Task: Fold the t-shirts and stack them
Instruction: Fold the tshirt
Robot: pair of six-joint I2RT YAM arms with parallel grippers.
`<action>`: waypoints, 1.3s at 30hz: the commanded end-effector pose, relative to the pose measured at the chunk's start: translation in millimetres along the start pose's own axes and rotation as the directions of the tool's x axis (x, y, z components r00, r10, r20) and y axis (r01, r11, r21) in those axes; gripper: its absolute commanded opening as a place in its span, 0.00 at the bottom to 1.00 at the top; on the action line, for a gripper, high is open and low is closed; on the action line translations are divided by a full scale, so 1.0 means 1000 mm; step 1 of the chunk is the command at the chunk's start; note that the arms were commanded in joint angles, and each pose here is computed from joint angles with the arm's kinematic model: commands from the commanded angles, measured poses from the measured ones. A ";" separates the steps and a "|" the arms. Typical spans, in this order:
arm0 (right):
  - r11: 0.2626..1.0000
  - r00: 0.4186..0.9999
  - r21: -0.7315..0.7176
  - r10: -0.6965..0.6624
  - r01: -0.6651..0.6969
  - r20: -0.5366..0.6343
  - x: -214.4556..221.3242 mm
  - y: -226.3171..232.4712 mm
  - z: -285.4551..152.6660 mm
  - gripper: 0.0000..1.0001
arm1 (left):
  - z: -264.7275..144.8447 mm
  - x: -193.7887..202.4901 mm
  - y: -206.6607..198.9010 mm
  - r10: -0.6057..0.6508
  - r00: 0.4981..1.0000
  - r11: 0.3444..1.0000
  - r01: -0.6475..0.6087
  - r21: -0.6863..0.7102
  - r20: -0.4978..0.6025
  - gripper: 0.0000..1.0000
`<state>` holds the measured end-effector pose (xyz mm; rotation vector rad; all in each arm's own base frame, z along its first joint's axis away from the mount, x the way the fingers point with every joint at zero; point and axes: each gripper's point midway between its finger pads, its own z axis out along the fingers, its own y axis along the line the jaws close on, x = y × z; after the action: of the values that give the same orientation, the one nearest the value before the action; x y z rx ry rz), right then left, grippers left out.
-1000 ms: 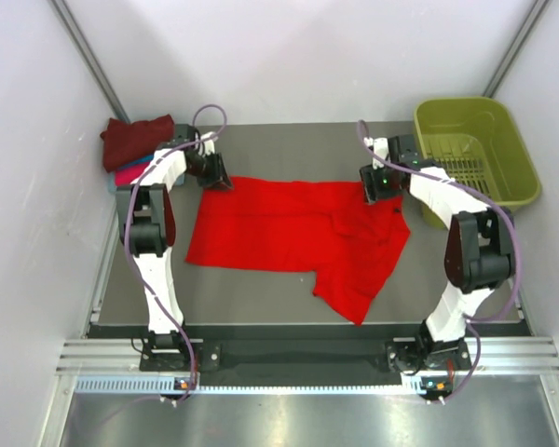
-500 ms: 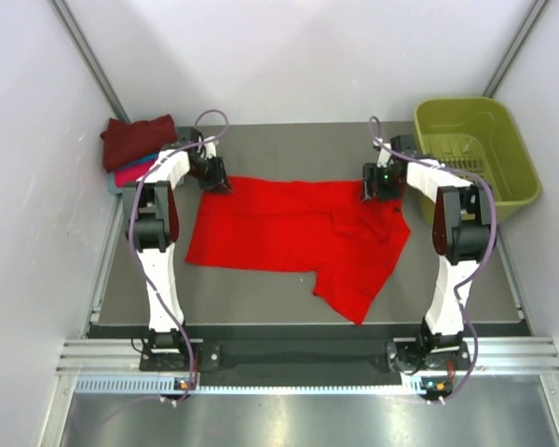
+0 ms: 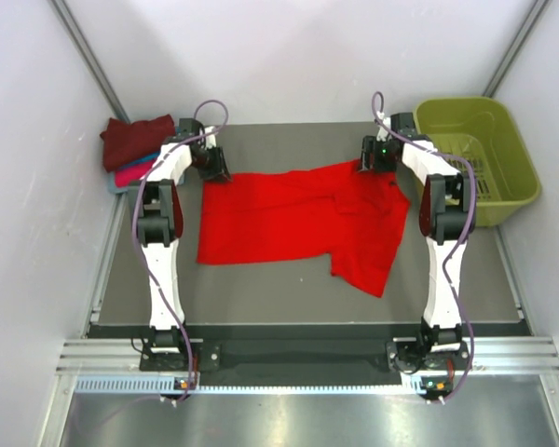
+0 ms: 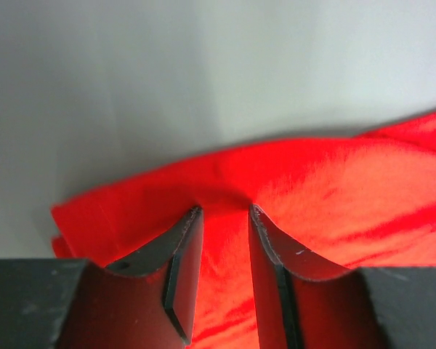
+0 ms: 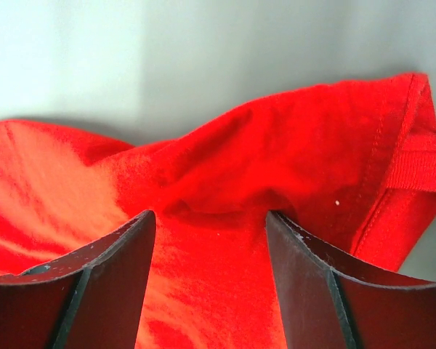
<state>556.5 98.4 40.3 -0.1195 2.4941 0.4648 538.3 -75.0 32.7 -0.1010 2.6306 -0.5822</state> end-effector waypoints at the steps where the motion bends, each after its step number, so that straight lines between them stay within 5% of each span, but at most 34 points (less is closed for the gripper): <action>1: 1.000 1.000 -0.007 0.005 -0.005 -0.004 -0.002 0.003 0.019 0.63 | 0.039 0.009 0.049 0.023 1.000 0.988 -0.026 -0.153 -0.022 0.38; 13: 1.000 0.999 -0.019 0.016 -0.017 -0.038 0.016 0.016 0.006 0.64 | 0.053 0.000 0.027 0.074 0.997 0.987 -0.075 -0.141 -0.009 0.39; 20: 1.000 1.000 -0.029 -0.002 0.001 -0.012 0.010 0.022 -0.008 0.64 | -0.044 -0.086 -0.011 0.221 0.940 0.945 -0.141 -0.296 0.261 0.44; 23: 1.000 1.000 -0.026 -0.010 0.010 0.000 0.006 0.023 -0.010 0.64 | -0.076 -0.086 -0.007 0.215 0.934 0.943 -0.122 -0.311 0.286 0.47; 29: 1.000 1.000 -0.025 -0.019 0.019 0.002 0.005 0.024 -0.011 0.64 | -0.100 -0.052 0.036 0.149 0.964 0.937 -0.065 -0.344 0.222 0.47; 39: 0.999 1.000 -0.030 -0.029 0.029 0.009 0.003 0.027 -0.013 0.64 | -0.061 0.009 0.037 0.038 0.999 0.976 -0.029 -0.214 0.036 0.47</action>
<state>556.4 106.4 41.3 -0.1267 2.4645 0.4706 517.0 3.7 79.0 -0.1589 2.5780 -0.1693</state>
